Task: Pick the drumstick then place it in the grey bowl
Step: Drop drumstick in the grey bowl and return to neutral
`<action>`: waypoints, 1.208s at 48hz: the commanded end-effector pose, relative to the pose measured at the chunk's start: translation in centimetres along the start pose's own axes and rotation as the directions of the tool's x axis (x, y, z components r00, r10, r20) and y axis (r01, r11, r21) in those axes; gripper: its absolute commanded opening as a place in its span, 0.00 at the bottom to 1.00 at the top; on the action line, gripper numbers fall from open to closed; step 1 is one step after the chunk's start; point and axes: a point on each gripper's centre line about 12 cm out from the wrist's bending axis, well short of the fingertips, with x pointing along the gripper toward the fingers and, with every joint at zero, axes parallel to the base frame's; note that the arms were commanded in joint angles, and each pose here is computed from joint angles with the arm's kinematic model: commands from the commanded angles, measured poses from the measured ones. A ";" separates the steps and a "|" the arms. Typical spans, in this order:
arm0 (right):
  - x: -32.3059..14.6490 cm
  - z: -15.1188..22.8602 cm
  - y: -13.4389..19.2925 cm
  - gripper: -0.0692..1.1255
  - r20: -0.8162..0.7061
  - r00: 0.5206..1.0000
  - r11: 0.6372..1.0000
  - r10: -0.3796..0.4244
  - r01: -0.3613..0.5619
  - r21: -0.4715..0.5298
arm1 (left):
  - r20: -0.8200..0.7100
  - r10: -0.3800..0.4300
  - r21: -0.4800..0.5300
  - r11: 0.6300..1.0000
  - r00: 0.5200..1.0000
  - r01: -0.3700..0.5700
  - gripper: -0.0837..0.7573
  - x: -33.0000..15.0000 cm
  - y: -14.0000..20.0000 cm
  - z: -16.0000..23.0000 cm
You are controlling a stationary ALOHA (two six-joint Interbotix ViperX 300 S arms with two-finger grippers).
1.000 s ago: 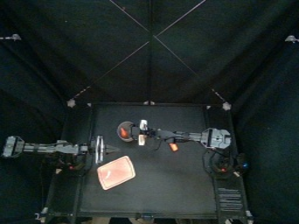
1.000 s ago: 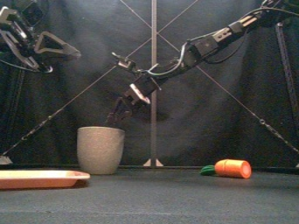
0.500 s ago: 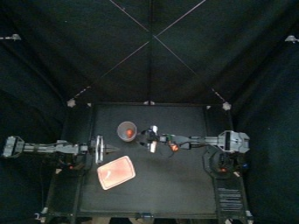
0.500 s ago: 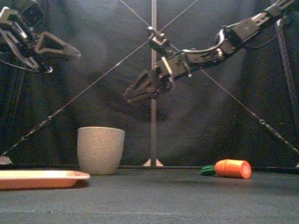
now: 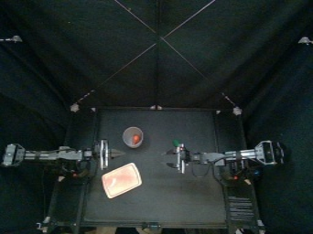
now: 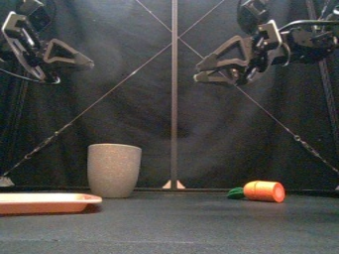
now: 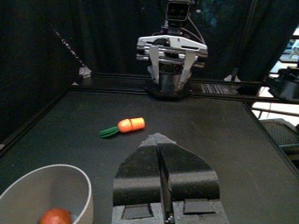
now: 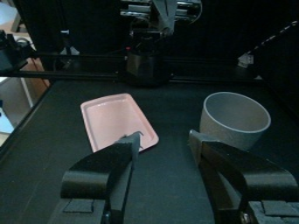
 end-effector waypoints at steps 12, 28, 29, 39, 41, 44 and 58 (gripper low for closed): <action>-7.4 2.4 -0.1 0.77 0.165 0.986 1.000 -0.018 0.021 -0.015 | 0.016 0.023 0.009 1.000 1.000 -0.024 0.08 0.2 0.5 0.5; -8.8 1.8 -0.7 0.77 0.173 0.984 0.999 -0.050 0.052 -0.010 | 0.016 0.030 0.008 1.000 0.999 -0.030 0.08 0.2 0.6 0.5; -8.9 1.9 -0.7 0.77 0.174 0.983 0.999 -0.050 0.052 -0.010 | 0.016 0.030 0.008 1.000 0.999 -0.030 0.08 0.2 0.6 0.5; -8.8 2.0 -0.7 0.77 0.176 0.983 0.999 -0.051 0.052 -0.005 | 0.014 0.031 0.011 0.999 0.999 -0.031 0.08 0.1 0.6 0.4; -8.8 2.0 -0.7 0.77 0.177 0.983 0.999 -0.050 0.052 -0.007 | 0.014 0.032 0.010 0.999 0.999 -0.032 0.08 0.1 0.7 0.4; -8.8 2.0 -0.7 0.77 0.176 0.983 0.999 -0.050 0.052 -0.008 | 0.013 0.033 0.016 0.999 0.999 -0.033 0.08 0.1 0.7 0.3; -8.8 2.0 -0.7 0.77 0.177 0.983 0.999 -0.050 0.052 -0.005 | 0.014 0.035 0.012 0.999 0.999 -0.035 0.08 0.1 0.7 0.3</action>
